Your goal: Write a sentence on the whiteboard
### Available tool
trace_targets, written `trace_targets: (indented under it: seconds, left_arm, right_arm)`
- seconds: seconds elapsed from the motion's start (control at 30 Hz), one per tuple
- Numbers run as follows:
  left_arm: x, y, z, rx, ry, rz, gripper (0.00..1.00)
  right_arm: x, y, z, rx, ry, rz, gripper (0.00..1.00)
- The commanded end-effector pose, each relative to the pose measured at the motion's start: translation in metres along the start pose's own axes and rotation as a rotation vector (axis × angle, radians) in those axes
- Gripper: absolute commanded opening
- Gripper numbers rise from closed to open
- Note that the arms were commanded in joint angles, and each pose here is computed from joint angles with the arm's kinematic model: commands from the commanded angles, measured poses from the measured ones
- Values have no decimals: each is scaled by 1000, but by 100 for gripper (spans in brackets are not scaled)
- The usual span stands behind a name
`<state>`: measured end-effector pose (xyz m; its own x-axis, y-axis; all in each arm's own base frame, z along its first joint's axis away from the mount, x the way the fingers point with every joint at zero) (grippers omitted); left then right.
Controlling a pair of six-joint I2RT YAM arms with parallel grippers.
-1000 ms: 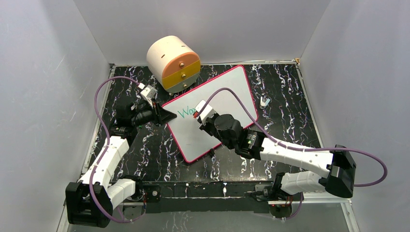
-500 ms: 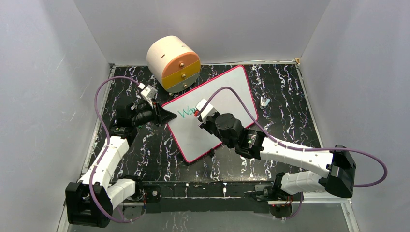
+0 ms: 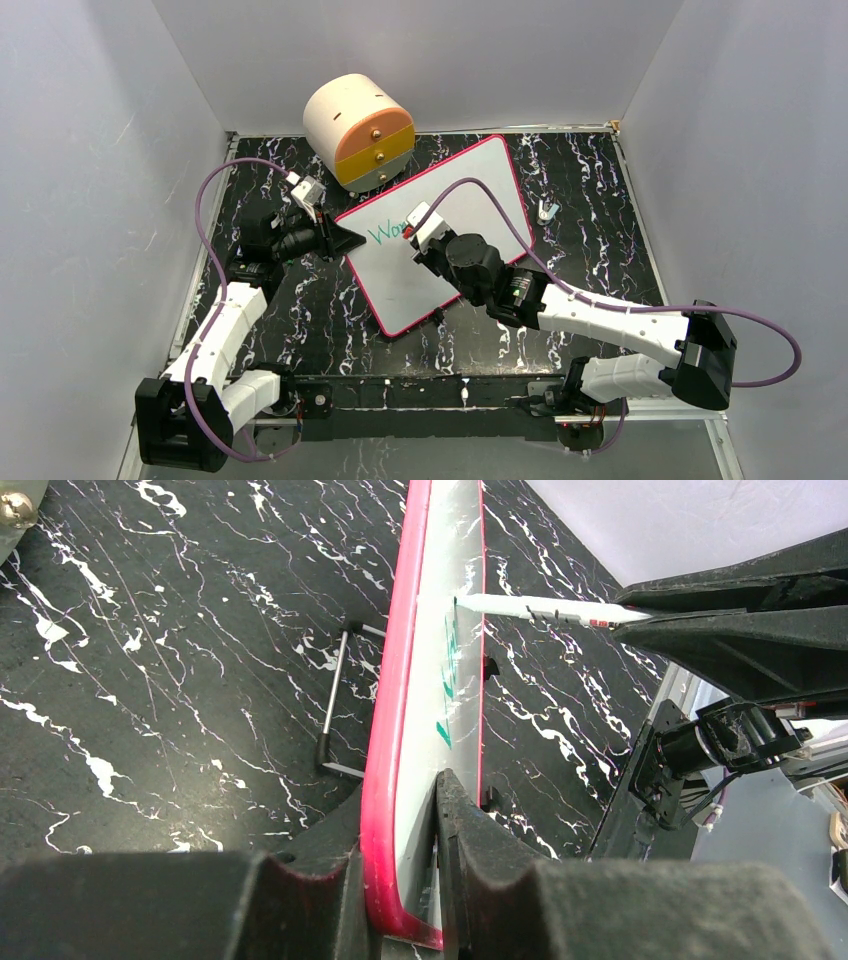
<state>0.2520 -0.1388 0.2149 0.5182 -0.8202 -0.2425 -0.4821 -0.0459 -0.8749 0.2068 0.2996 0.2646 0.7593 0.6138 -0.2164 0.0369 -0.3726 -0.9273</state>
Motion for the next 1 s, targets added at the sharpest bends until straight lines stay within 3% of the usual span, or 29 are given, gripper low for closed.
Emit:
trace_targets:
  seconds: [0.0, 0.33, 0.97]
  left_arm:
    - [-1, 56, 26, 24, -131, 177, 0]
    - [-1, 54, 27, 27, -136, 175, 0]
    - [-1, 56, 27, 20, -138, 182, 0]
  right_arm:
    - [-1, -12, -10, 33, 45, -33, 0]
    - [-19, -31, -15, 74, -3, -93, 0]
    - [-16, -16, -22, 105, 6, -72, 0]
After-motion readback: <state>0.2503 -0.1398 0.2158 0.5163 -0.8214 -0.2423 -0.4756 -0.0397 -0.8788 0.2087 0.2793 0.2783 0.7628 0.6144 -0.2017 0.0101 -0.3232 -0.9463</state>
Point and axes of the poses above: each gripper's point midway between its finger pads, its own x axis out along the fingers, its own z axis along the line the jaws close on, y = z × x, the point moved 4 cm from there along -x, back along the fingers, and after that the axes turned 2 degrees about x, right-handed, at the moved point
